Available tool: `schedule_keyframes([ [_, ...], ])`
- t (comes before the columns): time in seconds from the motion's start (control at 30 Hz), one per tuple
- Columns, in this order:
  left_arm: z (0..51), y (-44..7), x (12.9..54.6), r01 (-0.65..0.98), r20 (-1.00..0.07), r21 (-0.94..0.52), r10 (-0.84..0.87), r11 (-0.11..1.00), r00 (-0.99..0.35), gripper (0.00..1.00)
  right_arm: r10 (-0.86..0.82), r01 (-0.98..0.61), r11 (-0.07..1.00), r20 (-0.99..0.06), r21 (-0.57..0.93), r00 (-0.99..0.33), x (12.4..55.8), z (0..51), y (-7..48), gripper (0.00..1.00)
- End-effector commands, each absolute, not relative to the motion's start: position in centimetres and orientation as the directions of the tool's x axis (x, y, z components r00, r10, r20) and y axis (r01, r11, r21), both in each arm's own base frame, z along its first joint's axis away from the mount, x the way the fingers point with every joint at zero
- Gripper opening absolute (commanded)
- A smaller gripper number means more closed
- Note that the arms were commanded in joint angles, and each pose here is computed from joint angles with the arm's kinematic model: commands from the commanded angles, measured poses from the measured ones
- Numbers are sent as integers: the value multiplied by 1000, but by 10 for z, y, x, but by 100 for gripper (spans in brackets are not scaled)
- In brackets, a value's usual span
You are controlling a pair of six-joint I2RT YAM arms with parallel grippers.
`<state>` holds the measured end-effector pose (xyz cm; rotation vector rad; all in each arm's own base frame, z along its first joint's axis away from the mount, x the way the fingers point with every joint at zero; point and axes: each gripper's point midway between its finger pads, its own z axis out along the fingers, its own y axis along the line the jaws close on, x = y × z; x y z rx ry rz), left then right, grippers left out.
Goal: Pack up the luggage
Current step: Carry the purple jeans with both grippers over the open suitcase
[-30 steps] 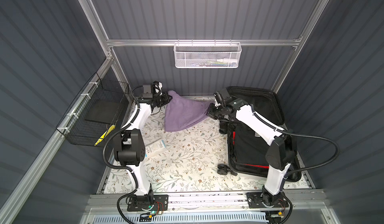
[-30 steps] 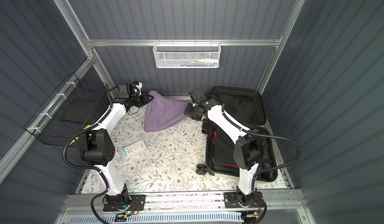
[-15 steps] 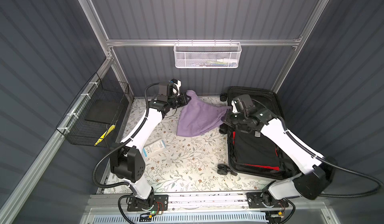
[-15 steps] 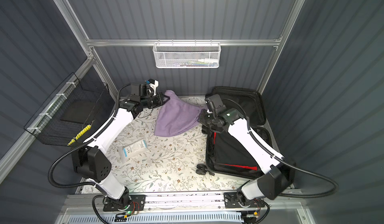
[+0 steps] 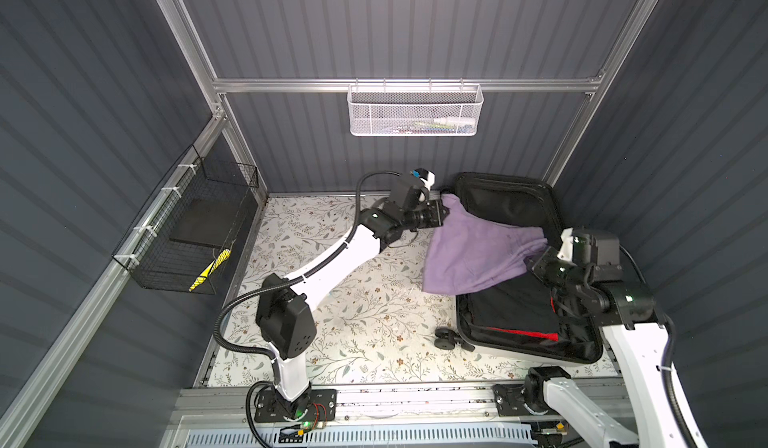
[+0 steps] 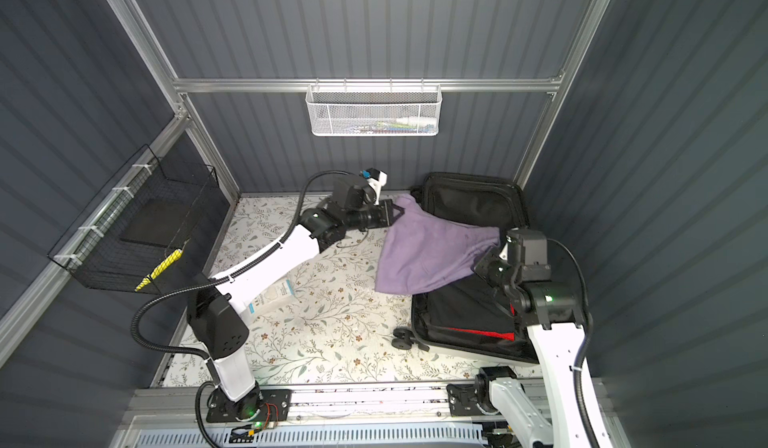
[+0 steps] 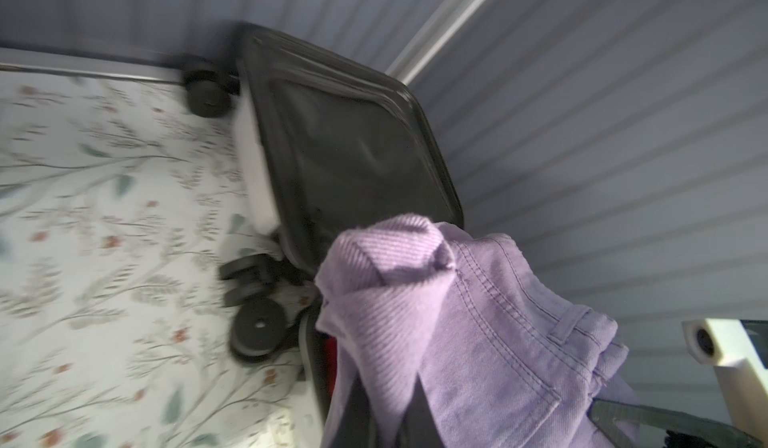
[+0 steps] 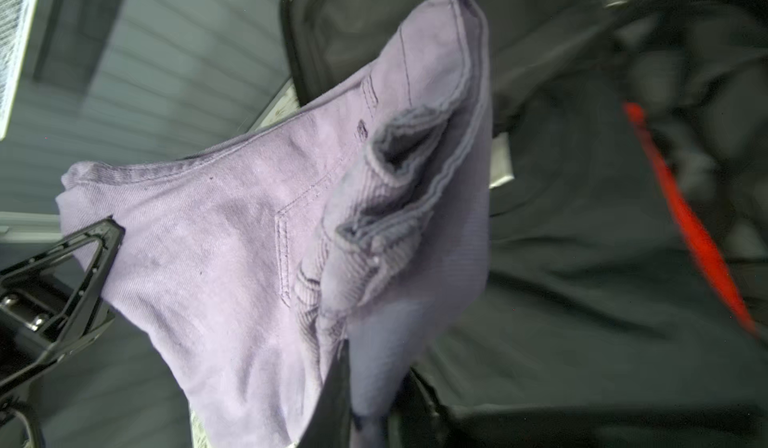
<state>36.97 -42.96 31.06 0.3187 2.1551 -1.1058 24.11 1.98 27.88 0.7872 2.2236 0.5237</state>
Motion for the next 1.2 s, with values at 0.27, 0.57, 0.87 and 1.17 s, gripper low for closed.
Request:
schedule_keyframes([
  [0.27, 300, -499, 349, 524, -676, -646, -97, 554, -731, 0, 750, 577, 661, -451, 480, -484, 214, 244, -52, 0],
  [0.57, 267, -507, 345, 495, -647, -658, -89, 567, -757, 0, 786, 640, 612, -441, 465, -433, 227, 250, -82, 0],
  [0.87, 233, -520, 347, 470, -604, -681, -70, 561, -794, 0, 816, 689, 571, -398, 446, -418, 221, 225, -89, 0],
  [1.17, 197, -524, 333, 442, -564, -687, -39, 577, -825, 0, 834, 741, 540, -370, 399, -408, 206, 200, -95, 0],
])
